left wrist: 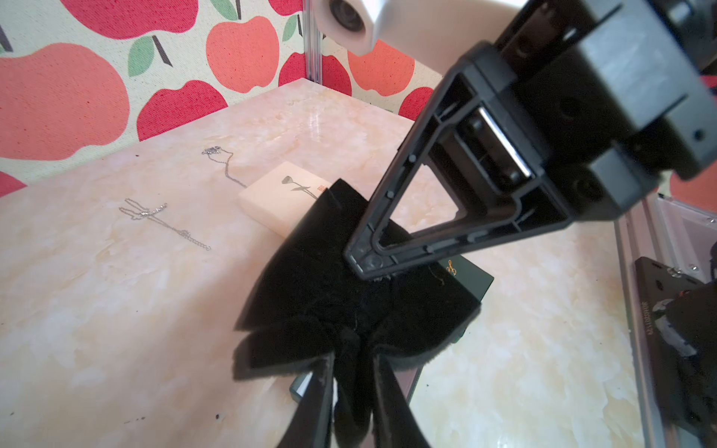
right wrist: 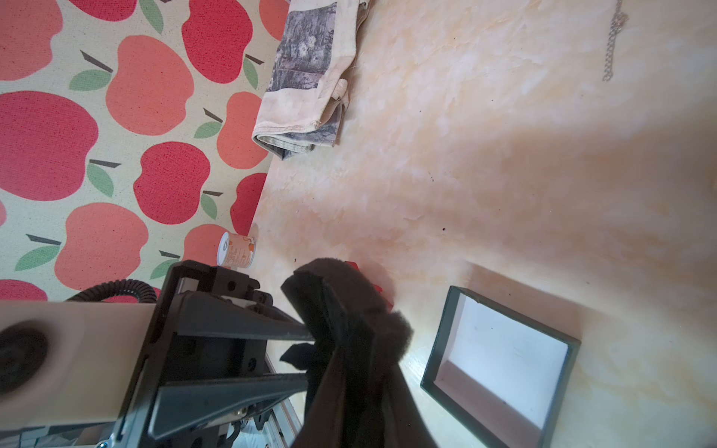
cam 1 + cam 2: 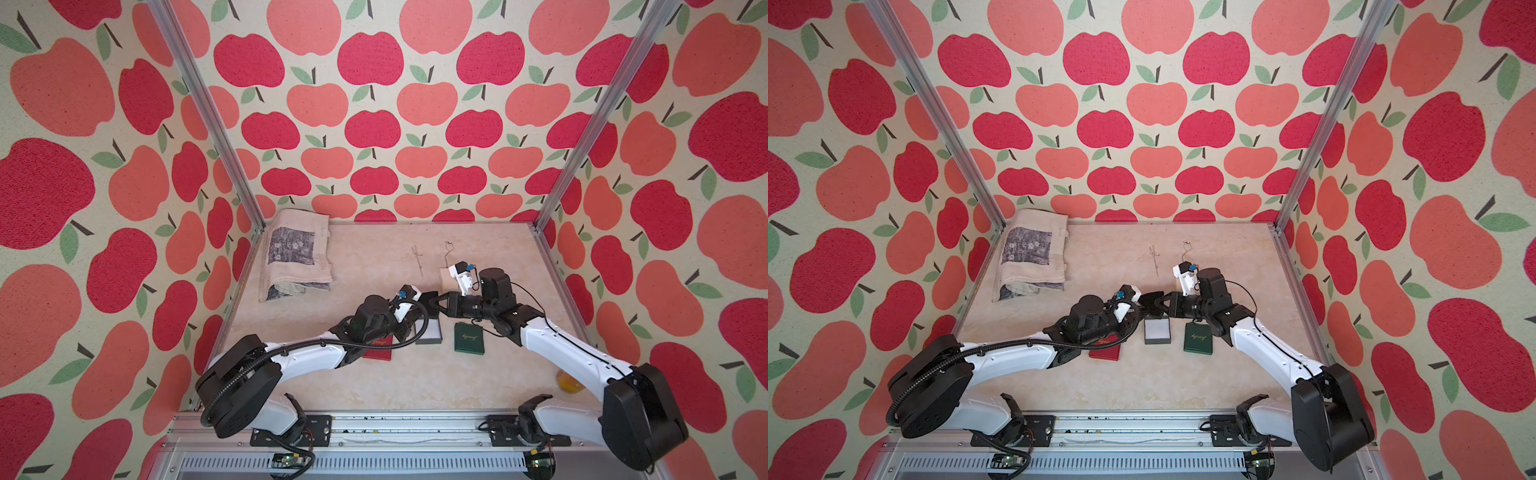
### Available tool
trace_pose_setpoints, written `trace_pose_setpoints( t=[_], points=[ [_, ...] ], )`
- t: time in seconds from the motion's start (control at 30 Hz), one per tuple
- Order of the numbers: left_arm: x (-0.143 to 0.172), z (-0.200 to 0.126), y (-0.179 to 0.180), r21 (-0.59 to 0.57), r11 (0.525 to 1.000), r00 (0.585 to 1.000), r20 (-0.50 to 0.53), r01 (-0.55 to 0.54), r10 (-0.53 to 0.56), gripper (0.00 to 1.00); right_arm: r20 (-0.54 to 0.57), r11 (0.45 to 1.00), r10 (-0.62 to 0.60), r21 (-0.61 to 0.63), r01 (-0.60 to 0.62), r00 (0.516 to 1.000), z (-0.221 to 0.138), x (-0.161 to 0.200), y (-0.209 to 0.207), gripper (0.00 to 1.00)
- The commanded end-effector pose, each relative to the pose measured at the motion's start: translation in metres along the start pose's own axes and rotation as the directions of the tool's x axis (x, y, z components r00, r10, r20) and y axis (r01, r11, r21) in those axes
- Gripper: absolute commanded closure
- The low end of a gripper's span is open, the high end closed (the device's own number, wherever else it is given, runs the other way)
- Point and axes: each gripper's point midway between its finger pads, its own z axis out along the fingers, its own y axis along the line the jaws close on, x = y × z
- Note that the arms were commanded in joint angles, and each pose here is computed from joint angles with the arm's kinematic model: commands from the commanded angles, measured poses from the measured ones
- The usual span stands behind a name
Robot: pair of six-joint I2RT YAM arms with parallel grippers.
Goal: Take the necklace out of the lift-off lid jewelry box
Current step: Place the inner lining in the jewelry box.
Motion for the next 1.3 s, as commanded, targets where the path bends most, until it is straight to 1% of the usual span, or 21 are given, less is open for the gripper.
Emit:
trace_pose_setpoints(
  t=[0.0,0.07,0.17,0.37,0.5,0.6,0.73,0.87,0.97,1.27],
  points=[
    [-0.004,0.002,0.001,-0.015,1.000,1.000,-0.006,-0.004,0.004,0.60,-0.027,1.000,0.009,0.023,-0.009,1.000,0.001,0.009,-0.005,0.85],
    [0.000,0.000,0.002,-0.020,1.000,1.000,-0.022,-0.001,0.000,0.55,-0.038,0.998,0.014,0.069,-0.011,0.999,0.000,0.012,-0.014,0.85],
    [0.004,-0.007,0.006,-0.048,0.999,0.999,-0.033,0.004,-0.006,0.51,-0.051,0.993,0.025,0.116,-0.019,0.998,0.000,0.019,-0.025,0.86],
    [0.010,-0.019,0.011,-0.075,0.997,0.999,-0.044,0.013,-0.017,0.50,-0.077,0.985,0.037,0.173,-0.024,0.996,0.003,0.033,-0.041,0.86],
    [0.021,-0.018,0.017,-0.105,0.994,0.996,-0.075,0.030,-0.038,0.52,-0.098,0.978,0.032,0.206,-0.012,0.995,0.007,0.040,-0.049,0.87],
    [0.030,-0.013,0.021,-0.131,0.990,0.991,-0.115,0.050,-0.065,0.58,-0.113,0.975,0.032,0.223,-0.006,0.993,0.012,0.044,-0.054,0.87],
    [0.045,-0.005,0.029,-0.175,0.982,0.980,-0.168,0.077,-0.107,0.72,-0.129,0.970,0.033,0.245,-0.001,0.991,0.017,0.049,-0.059,0.87],
    [0.057,0.004,0.030,-0.183,0.977,0.968,-0.206,0.106,-0.144,0.75,-0.142,0.967,0.033,0.255,0.004,0.989,0.021,0.053,-0.061,0.88],
    [0.065,0.009,0.031,-0.185,0.975,0.960,-0.229,0.120,-0.161,0.81,-0.149,0.964,0.036,0.266,0.005,0.988,0.023,0.056,-0.064,0.88],
    [0.088,0.022,0.030,-0.183,0.972,0.934,-0.296,0.149,-0.199,0.90,-0.160,0.959,0.039,0.282,0.008,0.986,0.026,0.059,-0.070,0.89]
  ],
)
